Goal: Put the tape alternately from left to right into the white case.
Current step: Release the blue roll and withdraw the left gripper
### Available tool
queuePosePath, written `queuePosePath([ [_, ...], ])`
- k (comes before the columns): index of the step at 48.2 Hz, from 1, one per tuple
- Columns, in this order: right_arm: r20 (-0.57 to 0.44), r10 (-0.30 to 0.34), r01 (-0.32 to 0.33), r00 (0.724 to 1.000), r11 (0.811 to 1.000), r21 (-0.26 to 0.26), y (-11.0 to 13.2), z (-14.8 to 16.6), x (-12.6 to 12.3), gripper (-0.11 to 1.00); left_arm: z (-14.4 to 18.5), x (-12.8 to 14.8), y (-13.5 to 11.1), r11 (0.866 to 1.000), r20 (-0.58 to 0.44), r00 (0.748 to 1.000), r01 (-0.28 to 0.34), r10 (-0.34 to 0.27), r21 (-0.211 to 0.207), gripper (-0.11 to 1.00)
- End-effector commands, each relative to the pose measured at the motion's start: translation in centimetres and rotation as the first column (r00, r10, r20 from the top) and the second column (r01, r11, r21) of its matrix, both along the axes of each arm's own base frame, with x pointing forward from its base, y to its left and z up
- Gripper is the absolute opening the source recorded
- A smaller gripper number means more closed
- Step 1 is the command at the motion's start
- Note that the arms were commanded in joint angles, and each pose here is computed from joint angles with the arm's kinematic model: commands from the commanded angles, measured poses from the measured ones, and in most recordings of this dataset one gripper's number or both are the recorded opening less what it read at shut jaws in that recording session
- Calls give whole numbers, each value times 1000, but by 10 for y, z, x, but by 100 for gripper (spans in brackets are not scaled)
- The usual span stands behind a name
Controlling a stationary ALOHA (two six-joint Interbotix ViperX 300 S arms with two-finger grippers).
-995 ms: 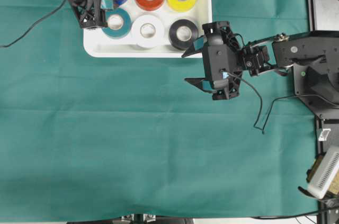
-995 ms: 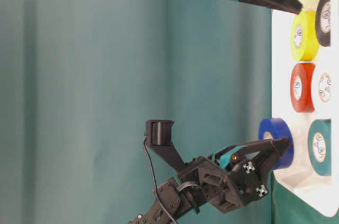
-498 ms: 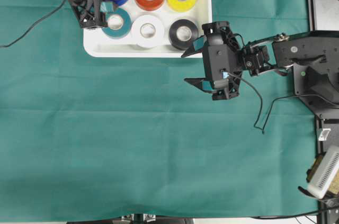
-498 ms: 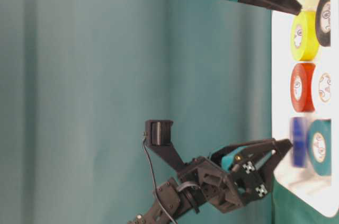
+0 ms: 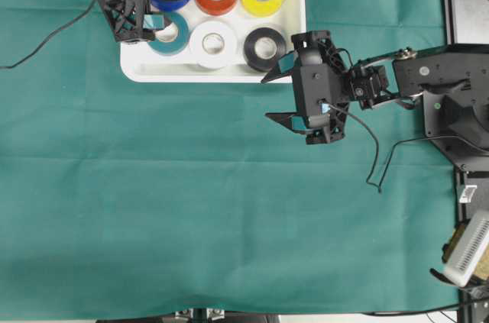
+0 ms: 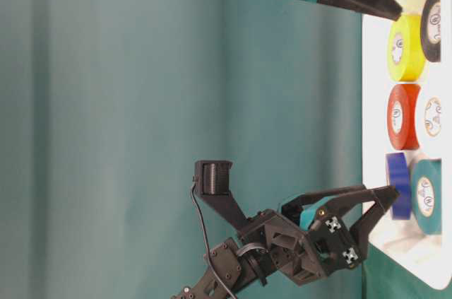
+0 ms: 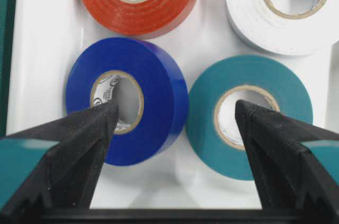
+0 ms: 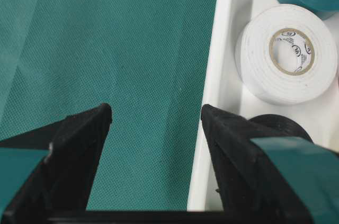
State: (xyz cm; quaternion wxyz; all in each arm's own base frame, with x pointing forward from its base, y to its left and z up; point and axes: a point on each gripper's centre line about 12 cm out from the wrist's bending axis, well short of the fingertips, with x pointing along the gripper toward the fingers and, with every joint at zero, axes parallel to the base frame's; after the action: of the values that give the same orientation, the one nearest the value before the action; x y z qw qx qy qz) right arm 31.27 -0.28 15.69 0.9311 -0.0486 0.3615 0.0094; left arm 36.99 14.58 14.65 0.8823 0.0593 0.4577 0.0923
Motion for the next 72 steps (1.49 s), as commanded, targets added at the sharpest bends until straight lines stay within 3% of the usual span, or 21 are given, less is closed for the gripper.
queuePosePath([
  [1, 26, 2, -2, 1000, 1000, 6, 1, 7, 3, 73, 15, 2, -2, 1000, 39, 999, 3, -4, 13, 45],
  [26, 26, 3, -3, 1000, 1000, 5, 1, 7, 3, 73, 35, 7, -50, 992, 66, 990, 121, -122, 20, 44],
  [48, 26, 4, -4, 1000, 1000, 6, 1, 6, 3, 73, 31, 4, -111, 964, 51, 962, 266, -266, 8, 44],
  [72, 65, 32, -34, 997, 999, 32, 6, 3, 0, 73, 24, 1, -135, 946, 50, 944, 325, -325, 7, 44],
])
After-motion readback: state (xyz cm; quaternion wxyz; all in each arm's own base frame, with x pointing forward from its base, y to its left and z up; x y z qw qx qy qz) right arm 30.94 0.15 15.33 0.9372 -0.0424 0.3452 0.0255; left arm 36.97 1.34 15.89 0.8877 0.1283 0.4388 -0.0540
